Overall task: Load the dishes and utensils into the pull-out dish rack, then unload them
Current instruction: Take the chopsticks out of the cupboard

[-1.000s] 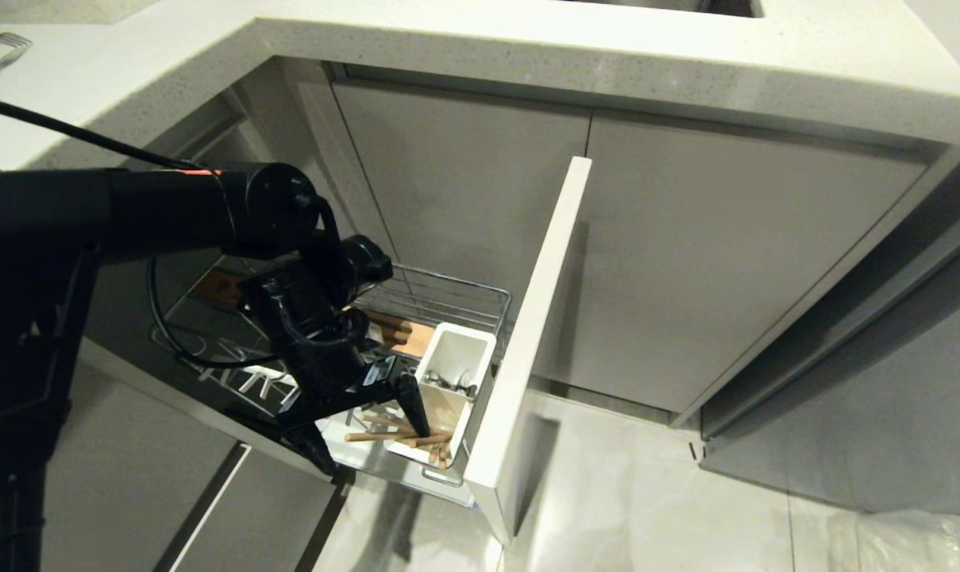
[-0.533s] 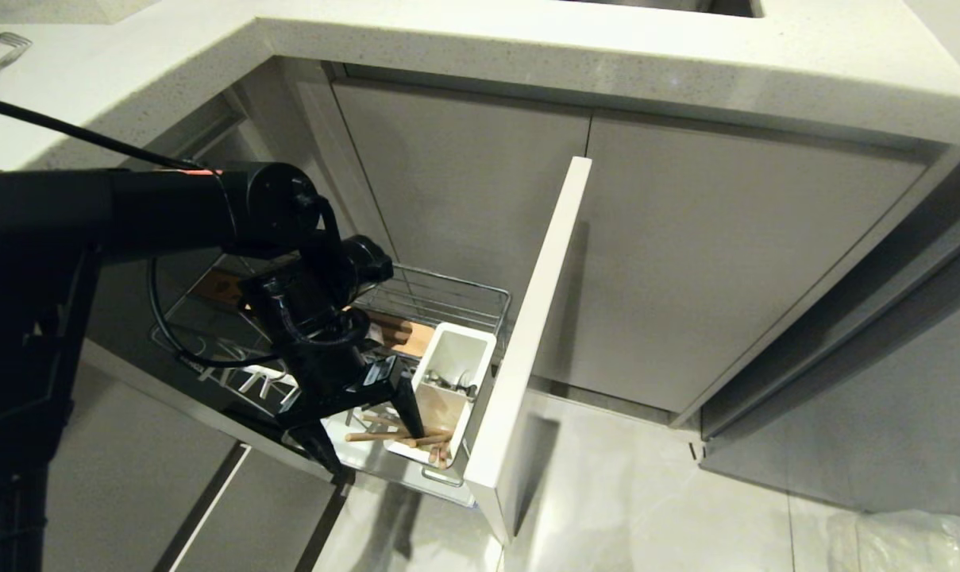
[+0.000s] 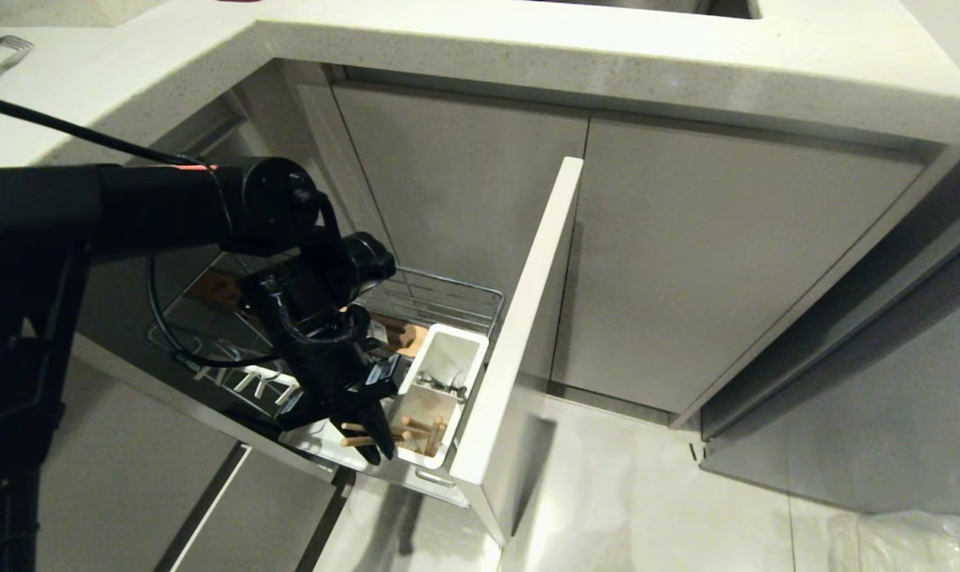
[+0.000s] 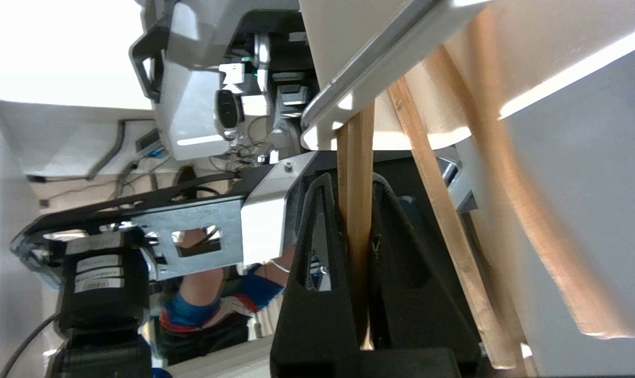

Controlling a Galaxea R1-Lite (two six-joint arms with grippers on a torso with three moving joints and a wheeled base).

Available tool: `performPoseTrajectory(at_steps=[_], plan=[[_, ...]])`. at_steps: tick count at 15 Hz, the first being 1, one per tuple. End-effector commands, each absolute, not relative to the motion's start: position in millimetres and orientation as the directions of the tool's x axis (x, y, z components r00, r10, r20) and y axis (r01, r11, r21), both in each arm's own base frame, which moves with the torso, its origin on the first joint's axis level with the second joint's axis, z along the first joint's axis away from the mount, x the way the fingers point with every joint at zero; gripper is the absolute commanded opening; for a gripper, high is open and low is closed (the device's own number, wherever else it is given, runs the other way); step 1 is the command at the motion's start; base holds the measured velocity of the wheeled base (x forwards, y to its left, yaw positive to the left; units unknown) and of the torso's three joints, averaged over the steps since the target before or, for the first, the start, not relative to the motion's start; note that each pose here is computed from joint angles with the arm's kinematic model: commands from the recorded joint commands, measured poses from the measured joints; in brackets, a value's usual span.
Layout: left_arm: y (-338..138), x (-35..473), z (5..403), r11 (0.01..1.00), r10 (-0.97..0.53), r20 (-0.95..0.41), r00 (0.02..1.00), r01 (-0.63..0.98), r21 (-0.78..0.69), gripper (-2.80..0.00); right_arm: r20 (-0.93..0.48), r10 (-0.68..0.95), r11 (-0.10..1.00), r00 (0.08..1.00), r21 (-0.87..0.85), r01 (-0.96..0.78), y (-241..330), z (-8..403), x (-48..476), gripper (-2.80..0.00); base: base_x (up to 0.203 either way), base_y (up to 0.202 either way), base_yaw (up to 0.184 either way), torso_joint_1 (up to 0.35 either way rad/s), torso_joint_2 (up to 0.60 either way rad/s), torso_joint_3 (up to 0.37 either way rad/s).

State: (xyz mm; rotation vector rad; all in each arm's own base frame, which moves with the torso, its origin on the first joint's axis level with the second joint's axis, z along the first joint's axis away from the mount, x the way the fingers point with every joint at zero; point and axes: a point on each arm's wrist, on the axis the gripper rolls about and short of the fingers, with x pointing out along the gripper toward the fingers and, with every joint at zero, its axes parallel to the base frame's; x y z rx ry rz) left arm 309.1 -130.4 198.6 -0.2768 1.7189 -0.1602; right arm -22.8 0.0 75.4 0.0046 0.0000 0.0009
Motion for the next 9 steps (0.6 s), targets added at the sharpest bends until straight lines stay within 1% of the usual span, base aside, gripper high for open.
performPoseTrajectory(at_steps=[1,5,9], plan=[[-133,305,203,0.961,-0.273,-0.952,-0.142,-0.091,-0.262,-2.80,0.000,0.000,1.000,1.000,0.005,0.000,0,75,-23,-2.80,0.000,0.000,0.000,0.000,0.00,0.000],[-141,296,212,0.959,-0.280,-0.952,-0.124,-0.078,-0.272,-2.80,0.000,0.000,1.000,1.000,0.005,0.000,0,75,-23,-2.80,0.000,0.000,0.000,0.000,0.00,0.000],[-144,274,241,0.948,-0.311,-0.949,-0.051,-0.083,-0.306,-2.80,0.000,0.000,1.000,1.000,0.005,0.000,0,75,-23,-2.80,0.000,0.000,0.000,0.000,0.00,0.000]])
